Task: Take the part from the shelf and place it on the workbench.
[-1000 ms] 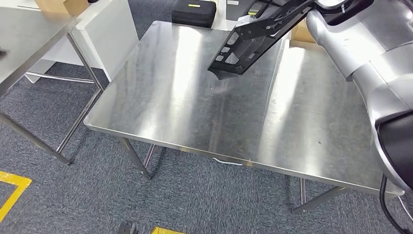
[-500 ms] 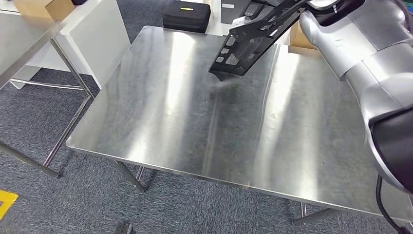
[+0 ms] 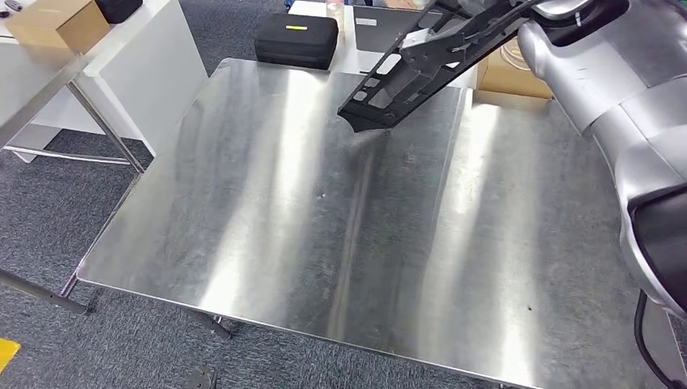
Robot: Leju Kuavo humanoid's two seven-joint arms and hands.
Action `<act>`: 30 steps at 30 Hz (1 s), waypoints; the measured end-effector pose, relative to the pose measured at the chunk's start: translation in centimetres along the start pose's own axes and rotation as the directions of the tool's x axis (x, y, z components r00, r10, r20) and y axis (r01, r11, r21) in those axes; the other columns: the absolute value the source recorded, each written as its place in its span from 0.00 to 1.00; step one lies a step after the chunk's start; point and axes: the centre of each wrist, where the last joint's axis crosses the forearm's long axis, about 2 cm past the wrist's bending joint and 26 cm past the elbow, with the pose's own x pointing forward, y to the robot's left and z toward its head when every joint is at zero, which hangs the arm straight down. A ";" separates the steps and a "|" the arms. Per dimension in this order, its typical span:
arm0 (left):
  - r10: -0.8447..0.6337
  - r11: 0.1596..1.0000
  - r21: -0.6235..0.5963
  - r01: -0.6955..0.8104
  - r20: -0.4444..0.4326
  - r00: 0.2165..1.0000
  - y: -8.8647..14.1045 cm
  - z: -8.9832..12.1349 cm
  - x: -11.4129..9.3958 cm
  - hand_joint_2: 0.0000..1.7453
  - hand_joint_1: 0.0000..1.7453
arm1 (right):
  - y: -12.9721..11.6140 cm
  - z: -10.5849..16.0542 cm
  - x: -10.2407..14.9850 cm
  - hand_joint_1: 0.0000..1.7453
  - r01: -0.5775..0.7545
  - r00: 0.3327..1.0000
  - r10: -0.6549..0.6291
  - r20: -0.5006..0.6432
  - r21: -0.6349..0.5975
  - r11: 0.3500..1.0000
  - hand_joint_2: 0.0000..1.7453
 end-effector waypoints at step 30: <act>0.051 0.999 0.021 -0.049 -0.089 0.995 0.4 -0.1 0.0 0.00 0.00 | 1.2 0.2 -0.4 0.00 -0.018 1.000 0.018 -0.007 0.020 1.000 0.00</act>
